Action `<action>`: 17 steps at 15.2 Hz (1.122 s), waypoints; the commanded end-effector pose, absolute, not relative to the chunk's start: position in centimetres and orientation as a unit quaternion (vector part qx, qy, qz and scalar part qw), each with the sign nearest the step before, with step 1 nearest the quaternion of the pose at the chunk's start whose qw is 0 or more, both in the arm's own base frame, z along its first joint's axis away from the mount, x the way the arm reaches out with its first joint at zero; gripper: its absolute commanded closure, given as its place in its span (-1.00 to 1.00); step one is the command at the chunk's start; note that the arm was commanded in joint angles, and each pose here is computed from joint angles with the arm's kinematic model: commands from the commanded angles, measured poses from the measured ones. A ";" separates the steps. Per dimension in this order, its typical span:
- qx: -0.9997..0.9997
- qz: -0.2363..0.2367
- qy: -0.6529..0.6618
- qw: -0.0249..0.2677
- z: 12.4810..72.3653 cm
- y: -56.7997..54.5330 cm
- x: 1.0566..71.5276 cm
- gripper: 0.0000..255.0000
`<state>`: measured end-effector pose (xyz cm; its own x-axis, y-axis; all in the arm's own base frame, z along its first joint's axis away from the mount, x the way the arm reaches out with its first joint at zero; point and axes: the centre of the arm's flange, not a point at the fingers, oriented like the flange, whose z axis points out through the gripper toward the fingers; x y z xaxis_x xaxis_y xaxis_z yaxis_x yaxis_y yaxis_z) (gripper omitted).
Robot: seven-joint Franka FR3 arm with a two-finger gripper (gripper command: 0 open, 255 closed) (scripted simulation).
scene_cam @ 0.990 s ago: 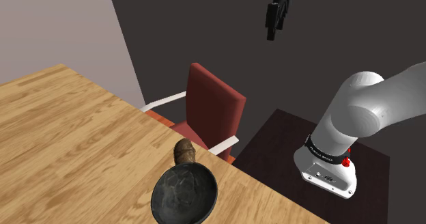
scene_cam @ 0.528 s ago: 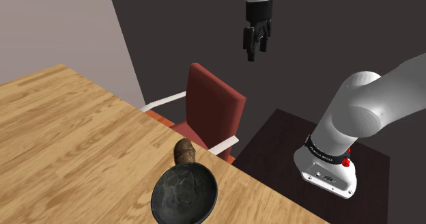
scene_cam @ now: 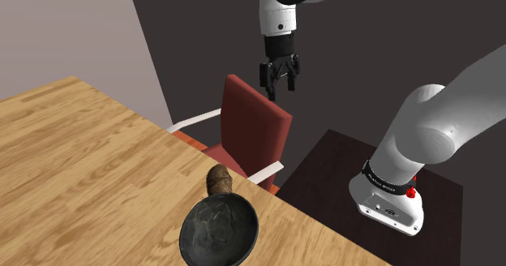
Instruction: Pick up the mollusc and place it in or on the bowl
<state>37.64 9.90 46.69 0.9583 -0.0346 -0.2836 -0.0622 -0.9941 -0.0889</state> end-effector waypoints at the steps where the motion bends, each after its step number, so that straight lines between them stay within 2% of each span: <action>1: -0.985 0.156 0.039 0.062 44.5 11.2 38.7 -1.00; 17: -0.939 0.264 0.148 0.163 29.5 23.3 45.8 -1.00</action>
<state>45.54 22.53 30.57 0.8288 -0.1839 -0.5284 -0.3446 -0.9118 -0.2231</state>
